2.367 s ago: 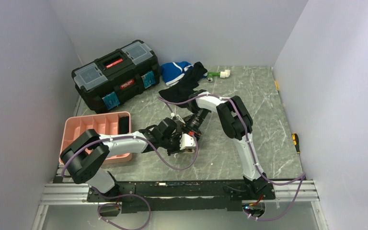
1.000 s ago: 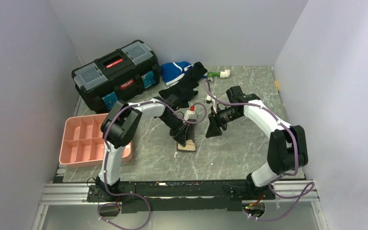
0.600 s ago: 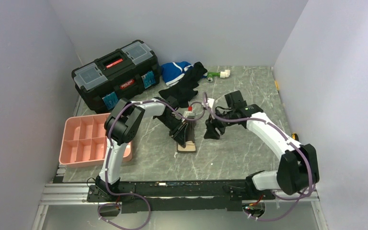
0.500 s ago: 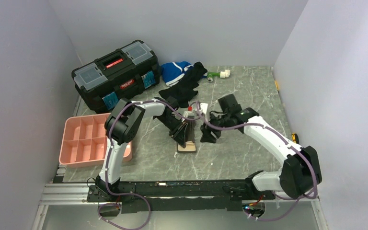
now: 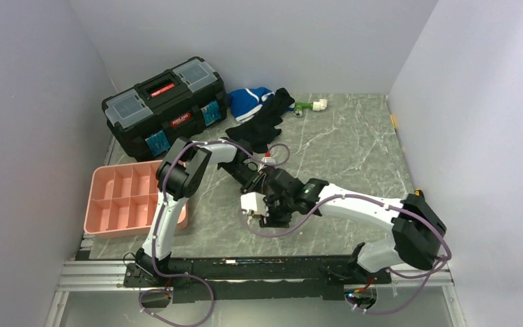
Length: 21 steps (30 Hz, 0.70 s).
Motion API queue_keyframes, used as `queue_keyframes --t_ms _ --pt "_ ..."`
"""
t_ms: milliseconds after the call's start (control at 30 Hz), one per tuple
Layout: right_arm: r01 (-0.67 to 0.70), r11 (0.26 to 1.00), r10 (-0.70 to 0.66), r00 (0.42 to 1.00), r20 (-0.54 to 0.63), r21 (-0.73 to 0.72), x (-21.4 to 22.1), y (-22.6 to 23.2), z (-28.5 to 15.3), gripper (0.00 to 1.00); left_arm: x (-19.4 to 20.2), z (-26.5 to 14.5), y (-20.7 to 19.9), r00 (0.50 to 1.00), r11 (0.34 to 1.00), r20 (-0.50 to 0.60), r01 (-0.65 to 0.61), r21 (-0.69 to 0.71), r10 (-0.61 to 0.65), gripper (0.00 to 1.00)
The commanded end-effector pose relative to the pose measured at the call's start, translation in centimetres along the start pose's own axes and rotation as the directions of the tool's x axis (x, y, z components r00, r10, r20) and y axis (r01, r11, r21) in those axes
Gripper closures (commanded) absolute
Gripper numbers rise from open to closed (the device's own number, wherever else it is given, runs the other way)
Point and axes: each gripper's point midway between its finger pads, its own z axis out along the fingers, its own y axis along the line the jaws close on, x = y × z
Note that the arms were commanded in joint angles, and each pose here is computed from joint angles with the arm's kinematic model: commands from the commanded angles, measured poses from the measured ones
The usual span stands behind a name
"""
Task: Roll the underwear
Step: Roll the underwear to the center of the board.
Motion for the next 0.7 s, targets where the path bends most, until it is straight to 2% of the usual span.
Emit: queue_keyframes --t_ms 0,333,667 --pt "0.101 0.993 -0.096 0.992 -0.085 0.059 0.8 -0.4 1.8 0.46 2.4 0.9 3.0 0.996 0.997 -0.089 0.011 -0.074 -0.018 1.00" --pt "0.153 0.984 -0.135 0.974 -0.184 0.088 2.5 -1.1 3.3 0.50 2.4 0.9 2.9 0.996 0.998 -0.090 0.012 -0.061 -0.017 1.00" --pt "0.179 0.978 -0.152 0.963 -0.221 0.106 3.6 -1.6 3.9 0.50 2.5 0.9 2.9 0.995 0.998 -0.093 0.018 -0.055 -0.023 1.00"
